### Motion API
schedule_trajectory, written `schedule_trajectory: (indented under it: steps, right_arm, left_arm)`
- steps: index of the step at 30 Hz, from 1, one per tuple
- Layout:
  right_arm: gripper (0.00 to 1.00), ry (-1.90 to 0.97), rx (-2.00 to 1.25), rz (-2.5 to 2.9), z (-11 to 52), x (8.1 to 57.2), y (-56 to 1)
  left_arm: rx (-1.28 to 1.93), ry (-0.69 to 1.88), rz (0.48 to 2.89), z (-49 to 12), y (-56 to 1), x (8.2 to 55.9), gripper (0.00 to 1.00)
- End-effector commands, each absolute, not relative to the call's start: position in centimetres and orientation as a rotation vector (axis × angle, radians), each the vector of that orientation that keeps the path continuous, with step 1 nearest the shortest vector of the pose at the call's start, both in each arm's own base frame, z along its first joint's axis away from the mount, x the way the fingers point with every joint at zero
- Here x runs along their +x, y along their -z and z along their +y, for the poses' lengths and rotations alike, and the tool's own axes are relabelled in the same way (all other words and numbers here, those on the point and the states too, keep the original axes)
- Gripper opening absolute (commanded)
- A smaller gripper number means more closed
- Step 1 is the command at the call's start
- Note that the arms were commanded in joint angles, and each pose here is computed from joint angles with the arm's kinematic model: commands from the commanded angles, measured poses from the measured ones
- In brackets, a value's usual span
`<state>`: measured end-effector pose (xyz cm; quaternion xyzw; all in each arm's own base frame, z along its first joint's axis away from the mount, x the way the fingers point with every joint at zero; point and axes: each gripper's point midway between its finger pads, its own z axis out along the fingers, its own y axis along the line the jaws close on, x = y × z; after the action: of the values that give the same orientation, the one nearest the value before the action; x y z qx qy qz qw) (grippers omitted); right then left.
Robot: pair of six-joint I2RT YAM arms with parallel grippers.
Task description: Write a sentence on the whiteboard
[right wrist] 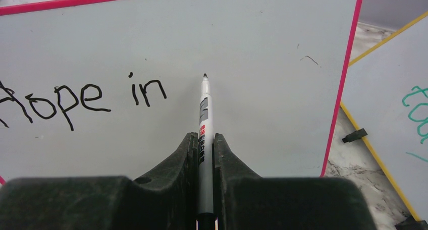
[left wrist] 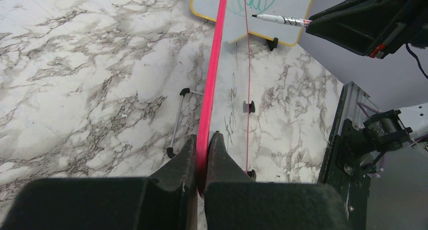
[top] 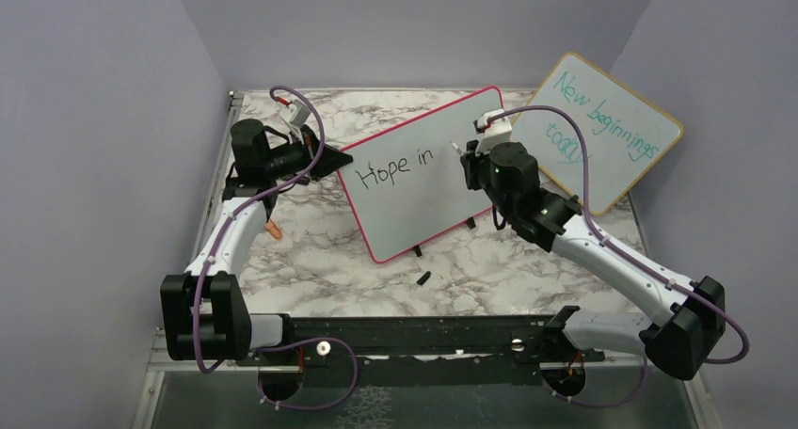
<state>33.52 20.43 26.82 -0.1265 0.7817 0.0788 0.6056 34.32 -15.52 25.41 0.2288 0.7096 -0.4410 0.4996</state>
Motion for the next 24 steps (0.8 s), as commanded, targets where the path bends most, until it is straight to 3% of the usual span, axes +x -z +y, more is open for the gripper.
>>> schedule_trajectory:
  steps: [1,24]
  right_arm:
    - [0.01,-0.208,-0.309,1.787,20.7,33.7,-26.9]
    - [0.01,-0.232,-0.345,1.823,21.8,34.3,-25.3]
  left_arm:
    - [0.568,0.991,1.831,-15.1,-20.5,34.5,0.0]
    - [0.569,0.991,1.834,-15.1,-20.4,34.5,0.0]
